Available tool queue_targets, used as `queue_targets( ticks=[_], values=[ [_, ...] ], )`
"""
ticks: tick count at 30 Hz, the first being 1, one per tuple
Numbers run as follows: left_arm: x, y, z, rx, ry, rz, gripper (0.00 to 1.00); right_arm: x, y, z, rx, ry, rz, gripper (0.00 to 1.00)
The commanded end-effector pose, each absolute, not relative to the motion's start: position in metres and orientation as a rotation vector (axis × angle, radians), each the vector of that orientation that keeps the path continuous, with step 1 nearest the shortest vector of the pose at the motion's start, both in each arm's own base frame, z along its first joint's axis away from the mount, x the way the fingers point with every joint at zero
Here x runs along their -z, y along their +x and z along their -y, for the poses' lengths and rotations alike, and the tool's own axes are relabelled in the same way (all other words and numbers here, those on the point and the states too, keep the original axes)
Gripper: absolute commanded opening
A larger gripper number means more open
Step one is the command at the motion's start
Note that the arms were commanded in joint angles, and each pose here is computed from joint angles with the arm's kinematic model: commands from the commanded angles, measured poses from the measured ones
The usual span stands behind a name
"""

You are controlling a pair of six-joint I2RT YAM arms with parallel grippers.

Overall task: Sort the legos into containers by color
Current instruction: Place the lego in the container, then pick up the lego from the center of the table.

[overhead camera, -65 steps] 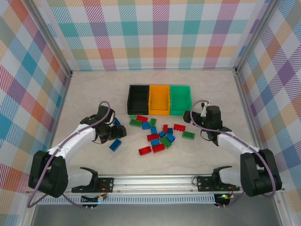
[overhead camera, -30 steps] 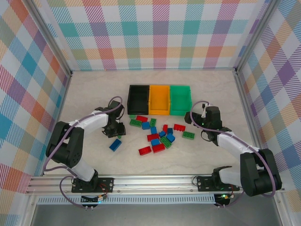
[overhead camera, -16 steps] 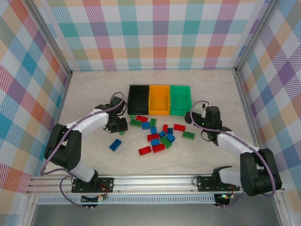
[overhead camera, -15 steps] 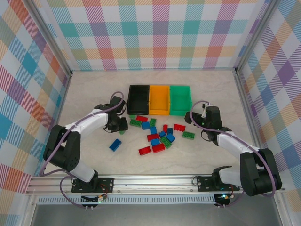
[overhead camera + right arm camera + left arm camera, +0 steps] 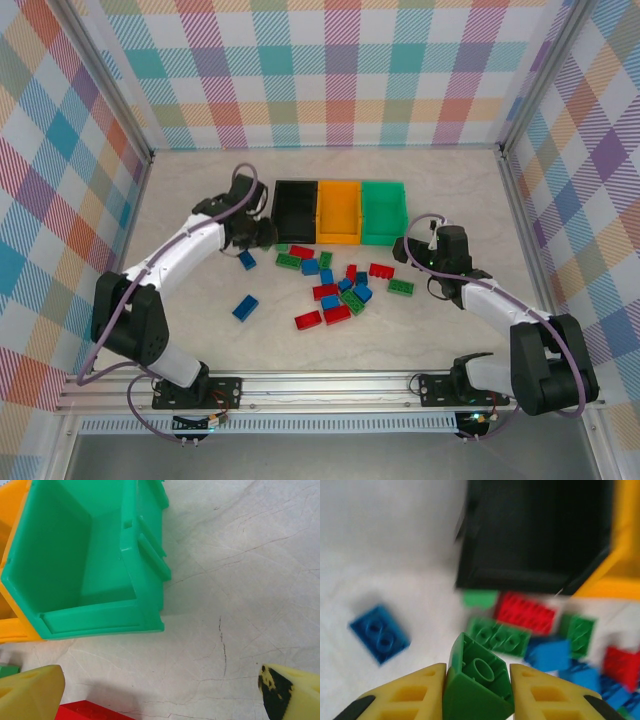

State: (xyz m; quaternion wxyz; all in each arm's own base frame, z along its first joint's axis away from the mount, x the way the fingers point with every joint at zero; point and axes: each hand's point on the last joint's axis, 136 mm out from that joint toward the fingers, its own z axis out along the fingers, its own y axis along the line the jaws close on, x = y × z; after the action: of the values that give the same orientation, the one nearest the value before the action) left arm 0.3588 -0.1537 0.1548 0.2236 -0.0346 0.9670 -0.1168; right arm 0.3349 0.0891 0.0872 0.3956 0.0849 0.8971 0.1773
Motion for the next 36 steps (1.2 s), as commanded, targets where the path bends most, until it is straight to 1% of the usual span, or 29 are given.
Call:
queue_targets(
  ticks=[1, 4, 6, 10, 12, 13, 14, 17, 23, 27, 30, 36],
  values=[
    [-0.177, 0.390, 0.174, 0.377, -0.049, -2.605, 0.31, -0.098, 0.342, -0.095, -0.477, 0.212, -2.255, 0.99],
    [-0.182, 0.416, 0.190, 0.407, -0.023, -2.600, 0.32, -0.100, 0.341, -0.096, -0.484, 0.208, -2.252, 0.99],
    [-0.180, 0.427, 0.199, 0.429, -0.010, -2.609, 0.34, -0.100, 0.342, -0.097, -0.484, 0.207, -2.252, 0.99],
    [-0.175, 0.440, 0.208, 0.455, -0.014, -2.623, 0.48, -0.099, 0.342, -0.098, -0.491, 0.204, -2.262, 0.99],
    [-0.175, 0.437, 0.208, 0.469, -0.032, -2.618, 0.54, -0.100, 0.342, -0.099, -0.498, 0.201, -2.257, 0.99],
    [-0.174, 0.433, 0.208, 0.478, -0.036, -2.610, 0.60, -0.099, 0.341, -0.099, -0.498, 0.202, -2.259, 0.99],
    [-0.172, 0.429, 0.208, 0.483, -0.036, -2.606, 0.62, -0.098, 0.341, -0.099, -0.496, 0.203, -2.263, 0.99],
    [-0.166, 0.408, 0.208, 0.485, -0.014, -2.611, 0.63, -0.099, 0.341, -0.102, -0.510, 0.199, -2.265, 0.99],
    [-0.143, 0.350, 0.206, 0.425, 0.113, -2.645, 0.61, -0.100, 0.341, -0.105, -0.521, 0.195, -2.265, 0.99],
    [-0.124, 0.319, 0.190, 0.314, 0.145, -2.666, 0.61, -0.102, 0.339, -0.108, -0.526, 0.181, -2.252, 0.99],
    [-0.115, 0.306, 0.175, 0.274, 0.112, -2.656, 0.60, -0.103, 0.339, -0.112, -0.527, 0.160, -2.260, 0.99],
    [-0.110, 0.299, 0.159, 0.241, 0.087, -2.649, 0.58, -0.104, 0.337, -0.128, -0.537, 0.058, -2.284, 1.00]
  ],
)
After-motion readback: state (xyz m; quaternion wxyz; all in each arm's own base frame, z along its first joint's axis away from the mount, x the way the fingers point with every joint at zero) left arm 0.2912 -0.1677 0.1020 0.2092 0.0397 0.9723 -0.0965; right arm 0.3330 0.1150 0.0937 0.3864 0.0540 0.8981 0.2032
